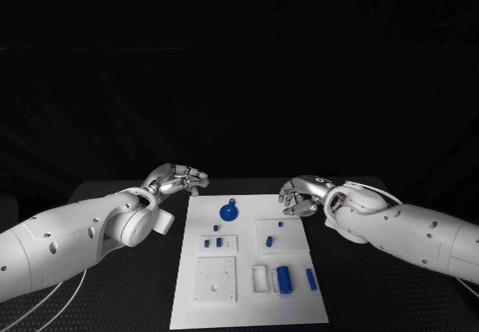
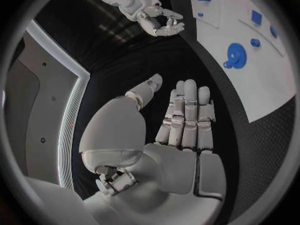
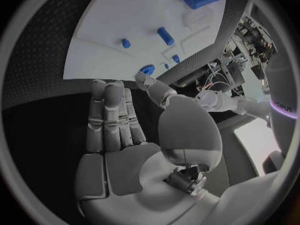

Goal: Assemble the parts on the task board

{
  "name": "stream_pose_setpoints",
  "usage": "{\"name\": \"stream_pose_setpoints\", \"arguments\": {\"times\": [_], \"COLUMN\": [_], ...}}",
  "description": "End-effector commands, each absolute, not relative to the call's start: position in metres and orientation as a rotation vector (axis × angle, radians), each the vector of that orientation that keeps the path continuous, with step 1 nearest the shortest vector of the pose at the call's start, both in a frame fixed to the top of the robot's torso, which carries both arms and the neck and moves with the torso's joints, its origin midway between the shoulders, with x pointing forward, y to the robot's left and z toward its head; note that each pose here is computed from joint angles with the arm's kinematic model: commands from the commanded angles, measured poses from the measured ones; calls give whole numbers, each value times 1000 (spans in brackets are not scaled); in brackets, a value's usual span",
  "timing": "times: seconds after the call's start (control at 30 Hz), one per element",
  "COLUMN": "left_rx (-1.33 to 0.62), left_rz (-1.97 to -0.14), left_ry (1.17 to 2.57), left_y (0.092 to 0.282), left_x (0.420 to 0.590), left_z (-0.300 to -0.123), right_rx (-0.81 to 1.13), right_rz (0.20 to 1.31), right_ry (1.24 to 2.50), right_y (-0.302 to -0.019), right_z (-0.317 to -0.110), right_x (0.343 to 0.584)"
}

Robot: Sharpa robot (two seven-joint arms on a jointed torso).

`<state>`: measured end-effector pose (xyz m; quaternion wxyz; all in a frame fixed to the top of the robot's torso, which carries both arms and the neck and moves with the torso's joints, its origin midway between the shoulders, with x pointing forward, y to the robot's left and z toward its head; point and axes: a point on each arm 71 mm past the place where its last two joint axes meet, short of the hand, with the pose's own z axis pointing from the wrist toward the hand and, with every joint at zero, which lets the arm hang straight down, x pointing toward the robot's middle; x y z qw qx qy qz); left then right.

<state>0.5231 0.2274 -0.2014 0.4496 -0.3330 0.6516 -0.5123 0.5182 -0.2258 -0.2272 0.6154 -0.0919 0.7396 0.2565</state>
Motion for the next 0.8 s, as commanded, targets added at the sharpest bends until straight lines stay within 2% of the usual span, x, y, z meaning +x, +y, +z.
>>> {"name": "stream_pose_setpoints", "arguments": {"times": [0.03, 0.43, 0.8], "left_rx": [-855, -866, -867], "left_rz": [-1361, -1373, -1382], "left_ry": [1574, 1563, 1568], "left_y": [222, 218, 217], "left_x": [520, 518, 517], "left_z": [-197, -196, -196], "right_rx": [-344, -406, -444], "right_rz": [501, 463, 407], "right_ry": [1694, 1709, 1708], "right_y": [-221, -211, -210], "right_z": [-236, -256, -264], "right_x": [513, 506, 507]}}
